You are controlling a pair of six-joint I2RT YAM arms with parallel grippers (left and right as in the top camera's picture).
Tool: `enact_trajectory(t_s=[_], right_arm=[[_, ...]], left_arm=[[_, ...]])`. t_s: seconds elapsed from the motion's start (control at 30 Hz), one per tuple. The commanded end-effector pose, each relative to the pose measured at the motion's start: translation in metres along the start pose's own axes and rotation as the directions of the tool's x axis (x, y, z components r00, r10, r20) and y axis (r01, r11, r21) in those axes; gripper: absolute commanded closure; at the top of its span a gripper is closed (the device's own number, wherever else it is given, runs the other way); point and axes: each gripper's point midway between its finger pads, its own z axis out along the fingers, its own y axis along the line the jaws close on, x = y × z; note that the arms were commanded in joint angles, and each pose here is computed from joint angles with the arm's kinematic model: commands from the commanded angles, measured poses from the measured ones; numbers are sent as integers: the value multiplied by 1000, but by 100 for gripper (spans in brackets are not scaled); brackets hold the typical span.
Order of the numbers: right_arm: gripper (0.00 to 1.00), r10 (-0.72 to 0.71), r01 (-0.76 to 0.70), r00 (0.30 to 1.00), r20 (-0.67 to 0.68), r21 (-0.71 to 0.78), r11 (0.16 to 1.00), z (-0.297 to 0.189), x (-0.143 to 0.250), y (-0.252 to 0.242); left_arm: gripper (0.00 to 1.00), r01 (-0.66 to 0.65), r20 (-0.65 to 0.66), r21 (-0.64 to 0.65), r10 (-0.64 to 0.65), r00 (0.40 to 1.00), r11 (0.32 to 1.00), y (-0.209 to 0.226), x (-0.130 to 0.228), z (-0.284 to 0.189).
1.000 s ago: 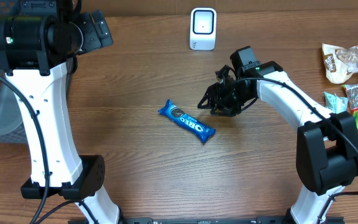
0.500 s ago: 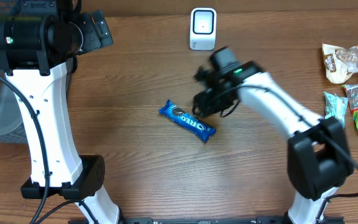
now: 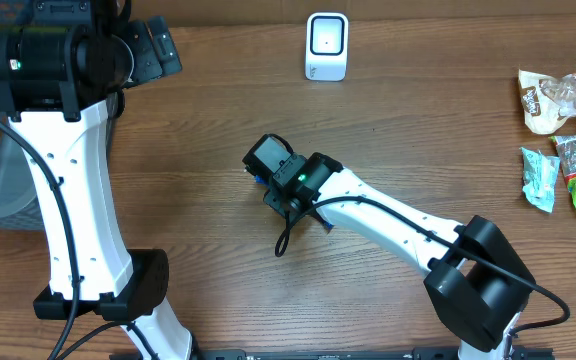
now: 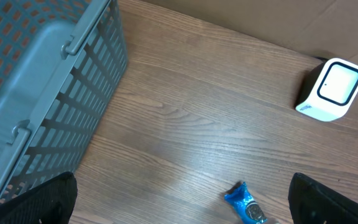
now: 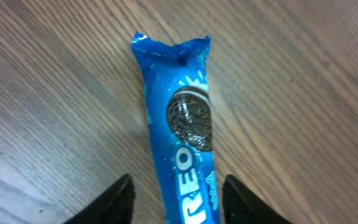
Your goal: Scan the item barcode
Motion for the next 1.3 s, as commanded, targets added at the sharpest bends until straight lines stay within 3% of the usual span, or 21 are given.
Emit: enact_trajectory(t_s=[0.0, 0.27, 0.4, 0.6, 0.67, 0.77, 0.83, 0.87, 0.97, 1.27], right_arm=[[57, -20, 20, 1000, -11, 50, 999, 2, 3, -6], [57, -93, 87, 991, -92, -62, 994, 24, 22, 19], [48, -114, 108, 986, -125, -50, 993, 29, 30, 21], [48, -130, 122, 982, -134, -67, 990, 35, 32, 18], [52, -140, 130, 979, -150, -78, 988, 42, 36, 16], [69, -127, 116, 977, -174, -73, 991, 52, 42, 10], [72, -116, 105, 976, -184, -70, 992, 54, 44, 5], [69, -107, 96, 976, -188, -68, 993, 55, 45, 1], [44, -79, 69, 977, -198, -59, 996, 57, 48, -11], [38, -13, 7, 979, -204, -31, 999, 64, 54, -50]], left_arm=[[0, -6, 8, -12, 6, 1000, 1000, 3, -1, -2], [0, -6, 8, -12, 6, 1000, 1000, 3, -1, -2], [0, -6, 8, -12, 6, 1000, 1000, 3, -1, -2], [0, -6, 8, -12, 6, 1000, 1000, 3, -1, -2], [0, -6, 8, -12, 6, 1000, 1000, 3, -1, -2], [0, -6, 8, -12, 6, 1000, 1000, 3, -1, -2], [0, -6, 8, -12, 6, 1000, 1000, 3, -1, -2], [0, -6, 8, -12, 6, 1000, 1000, 3, -1, -2], [0, -6, 8, -12, 6, 1000, 1000, 3, -1, -2], [0, -6, 8, -12, 6, 1000, 1000, 3, -1, -2]])
